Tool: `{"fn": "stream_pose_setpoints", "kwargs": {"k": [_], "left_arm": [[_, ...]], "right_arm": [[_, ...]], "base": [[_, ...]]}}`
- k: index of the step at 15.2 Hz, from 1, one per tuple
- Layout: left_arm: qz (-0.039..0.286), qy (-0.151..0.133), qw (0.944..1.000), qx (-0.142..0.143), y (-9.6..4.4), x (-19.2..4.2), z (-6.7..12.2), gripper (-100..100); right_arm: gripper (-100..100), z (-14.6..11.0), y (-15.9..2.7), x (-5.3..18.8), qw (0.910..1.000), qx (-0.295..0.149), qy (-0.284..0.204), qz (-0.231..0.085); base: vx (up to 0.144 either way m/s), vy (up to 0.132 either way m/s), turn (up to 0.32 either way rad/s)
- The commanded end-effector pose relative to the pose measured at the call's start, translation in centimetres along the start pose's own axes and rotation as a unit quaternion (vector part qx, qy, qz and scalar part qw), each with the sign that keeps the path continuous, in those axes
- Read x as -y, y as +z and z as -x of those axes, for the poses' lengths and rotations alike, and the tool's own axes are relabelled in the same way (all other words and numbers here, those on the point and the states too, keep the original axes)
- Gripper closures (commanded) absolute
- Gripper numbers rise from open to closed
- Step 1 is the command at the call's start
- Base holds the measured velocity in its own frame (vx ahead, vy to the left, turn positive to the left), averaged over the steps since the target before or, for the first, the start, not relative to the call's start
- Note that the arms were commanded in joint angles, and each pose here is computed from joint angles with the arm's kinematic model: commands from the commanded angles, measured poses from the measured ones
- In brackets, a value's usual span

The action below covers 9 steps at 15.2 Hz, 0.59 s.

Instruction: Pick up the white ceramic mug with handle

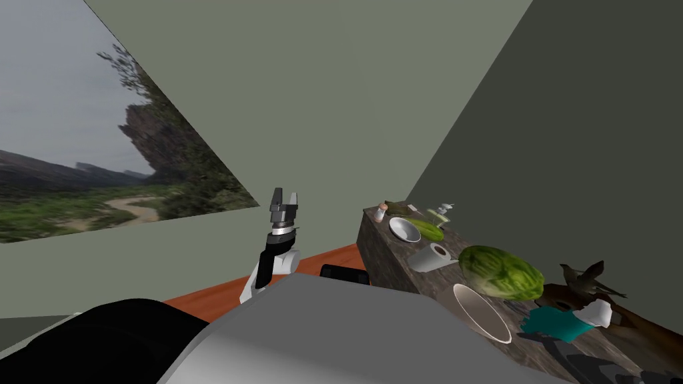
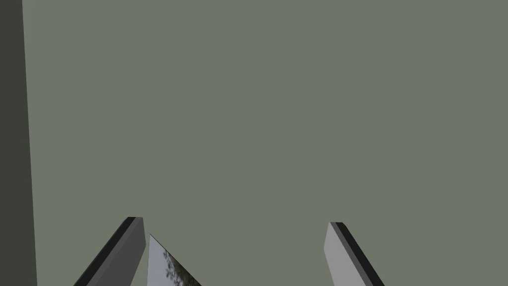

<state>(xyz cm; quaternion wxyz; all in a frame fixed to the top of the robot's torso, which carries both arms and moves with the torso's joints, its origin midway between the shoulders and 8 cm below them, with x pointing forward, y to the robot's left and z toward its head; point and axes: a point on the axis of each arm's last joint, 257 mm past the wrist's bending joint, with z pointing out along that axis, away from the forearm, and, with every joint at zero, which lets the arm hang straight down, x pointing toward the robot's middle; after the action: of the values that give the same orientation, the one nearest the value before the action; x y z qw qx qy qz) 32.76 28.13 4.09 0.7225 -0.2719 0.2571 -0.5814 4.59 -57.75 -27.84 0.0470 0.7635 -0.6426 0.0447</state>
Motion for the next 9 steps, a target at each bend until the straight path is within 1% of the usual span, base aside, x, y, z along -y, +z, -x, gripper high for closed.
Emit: {"fn": "stream_pose_setpoints", "kwargs": {"k": [1,3,4,5,9], "left_arm": [[0.0,0.0,1.0,0.0,0.0,0.0,0.0,0],[0.0,0.0,1.0,0.0,0.0,0.0,0.0,0],[0.0,0.0,1.0,0.0,0.0,0.0,0.0,0],[0.0,0.0,1.0,0.0,0.0,0.0,0.0,0],[0.0,0.0,1.0,0.0,0.0,0.0,0.0,0]], "right_arm": [[-100,-0.23,0.92,-0.1,1.0,-0.002,-0.004,-0.001],[-100,-0.37,1.65,-0.2,1.0,-0.002,-0.006,0.0],[-100,-0.23,1.14,-0.05,1.0,-0.001,-0.004,0.0],[100,-0.28,1.24,-0.02,1.0,-0.002,-0.004,-0.001],[100,-0.25,1.24,0.07,1.0,-0.001,-0.004,-0.002]], "base": [[0.027,0.022,-0.034],[0.032,0.024,-0.032],[0.018,0.015,-0.012],[0.007,0.006,-0.001],[0.001,0.0,-0.002]]}}
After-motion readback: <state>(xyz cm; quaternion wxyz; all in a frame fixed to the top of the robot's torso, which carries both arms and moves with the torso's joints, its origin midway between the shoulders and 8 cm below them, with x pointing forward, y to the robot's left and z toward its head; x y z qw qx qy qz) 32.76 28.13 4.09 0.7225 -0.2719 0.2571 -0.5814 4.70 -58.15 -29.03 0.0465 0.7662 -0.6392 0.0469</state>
